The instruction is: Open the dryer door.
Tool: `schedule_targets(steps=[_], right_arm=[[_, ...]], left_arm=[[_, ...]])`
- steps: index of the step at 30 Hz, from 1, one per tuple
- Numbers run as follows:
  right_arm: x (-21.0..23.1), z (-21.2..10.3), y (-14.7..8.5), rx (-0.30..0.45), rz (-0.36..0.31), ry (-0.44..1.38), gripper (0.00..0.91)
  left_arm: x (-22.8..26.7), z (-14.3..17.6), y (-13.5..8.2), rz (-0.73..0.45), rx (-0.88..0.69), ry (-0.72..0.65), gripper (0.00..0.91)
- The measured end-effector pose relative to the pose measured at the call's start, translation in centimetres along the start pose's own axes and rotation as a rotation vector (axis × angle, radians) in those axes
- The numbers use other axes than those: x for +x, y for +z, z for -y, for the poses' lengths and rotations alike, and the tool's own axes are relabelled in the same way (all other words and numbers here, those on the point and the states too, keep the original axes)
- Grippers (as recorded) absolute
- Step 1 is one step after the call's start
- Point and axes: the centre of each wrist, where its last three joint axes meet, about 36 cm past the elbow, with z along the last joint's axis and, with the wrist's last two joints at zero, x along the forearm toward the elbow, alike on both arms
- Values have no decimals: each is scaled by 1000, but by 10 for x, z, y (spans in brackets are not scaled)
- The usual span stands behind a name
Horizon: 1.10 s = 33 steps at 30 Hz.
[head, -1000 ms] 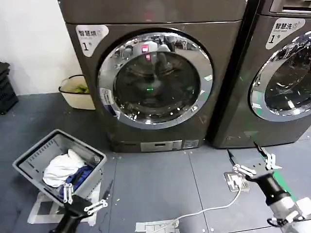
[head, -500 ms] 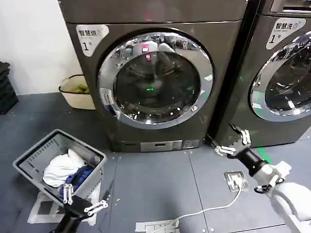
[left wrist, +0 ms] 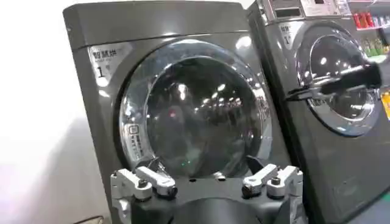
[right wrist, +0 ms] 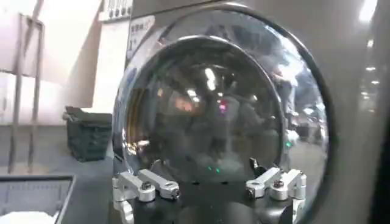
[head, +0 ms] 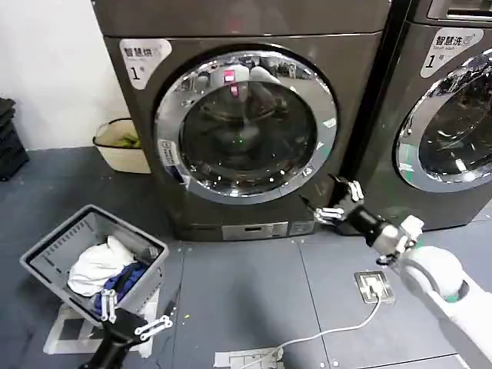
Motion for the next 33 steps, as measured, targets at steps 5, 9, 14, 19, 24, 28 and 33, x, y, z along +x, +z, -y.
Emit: schedule_targets(steps=[5, 9, 14, 19, 24, 28, 33], right_arm=[[-24, 0, -1, -3, 5, -25, 907], [-42, -3, -4, -6, 7, -48, 907], [-61, -9, -6, -10, 6, -77, 907], [-81, -15, -7, -11, 7, -106, 907], [-101, -20, -7, -15, 4, -126, 907], [-115, -24, -7, -16, 1, -141, 907], [-131, -30, -8, -16, -3, -159, 907]], left_arm=[[1, 1, -1, 0, -2, -2, 907], [1, 2, -1, -3, -5, -2, 907], [1, 1, -1, -1, -7, -1, 907], [1, 1, -1, 1, -8, -2, 907], [0, 1, -1, 2, -8, -2, 907], [0, 1, -1, 1, -8, -2, 907], [0, 0, 0, 2, -9, -2, 907]])
